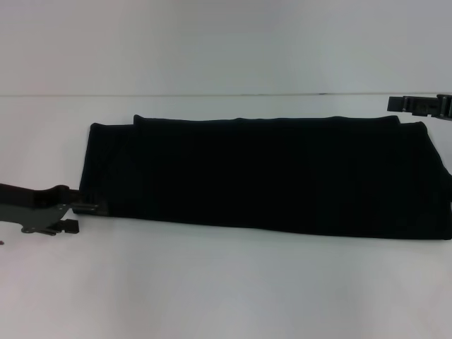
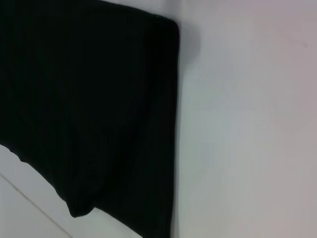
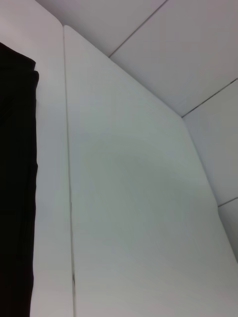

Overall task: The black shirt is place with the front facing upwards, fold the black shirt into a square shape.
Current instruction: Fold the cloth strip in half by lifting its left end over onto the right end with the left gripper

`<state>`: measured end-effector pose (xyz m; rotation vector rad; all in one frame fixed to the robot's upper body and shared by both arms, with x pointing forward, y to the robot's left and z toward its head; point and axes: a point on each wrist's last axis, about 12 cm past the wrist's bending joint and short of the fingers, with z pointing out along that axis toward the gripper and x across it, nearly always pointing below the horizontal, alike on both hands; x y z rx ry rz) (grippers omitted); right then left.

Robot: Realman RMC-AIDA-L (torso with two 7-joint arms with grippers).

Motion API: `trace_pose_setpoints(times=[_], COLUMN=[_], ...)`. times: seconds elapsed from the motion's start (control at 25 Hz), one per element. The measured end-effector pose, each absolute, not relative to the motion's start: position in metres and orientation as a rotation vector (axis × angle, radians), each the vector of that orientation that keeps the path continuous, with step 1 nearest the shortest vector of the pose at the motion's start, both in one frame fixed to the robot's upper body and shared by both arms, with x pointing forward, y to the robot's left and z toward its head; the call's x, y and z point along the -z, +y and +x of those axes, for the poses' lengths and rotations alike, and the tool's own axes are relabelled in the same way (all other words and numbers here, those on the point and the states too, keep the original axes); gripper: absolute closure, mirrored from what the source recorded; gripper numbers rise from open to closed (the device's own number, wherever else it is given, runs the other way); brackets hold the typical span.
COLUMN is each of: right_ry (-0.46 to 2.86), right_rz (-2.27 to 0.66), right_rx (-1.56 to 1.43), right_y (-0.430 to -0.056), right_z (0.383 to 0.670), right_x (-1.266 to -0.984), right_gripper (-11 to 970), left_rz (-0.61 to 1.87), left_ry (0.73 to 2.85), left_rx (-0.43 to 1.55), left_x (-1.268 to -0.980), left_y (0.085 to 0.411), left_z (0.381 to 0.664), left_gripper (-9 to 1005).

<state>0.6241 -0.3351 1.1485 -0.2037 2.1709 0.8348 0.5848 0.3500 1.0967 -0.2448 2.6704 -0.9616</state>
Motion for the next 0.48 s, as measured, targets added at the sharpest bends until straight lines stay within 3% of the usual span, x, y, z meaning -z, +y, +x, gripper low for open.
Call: trace_pose_setpoints(times=[0.48], right_ry=[2.172], right_rz=[-0.203], right_rx=[-0.841], right_y=[-0.334], right_z=[0.623], right_x=[-1.147], right_gripper=[133], left_rz=[-0.247], left_ry=[2.669], left_rx=[0.902], left_x=[-1.09], left_y=[0.34], left_z=[0.596], left_gripper=[158])
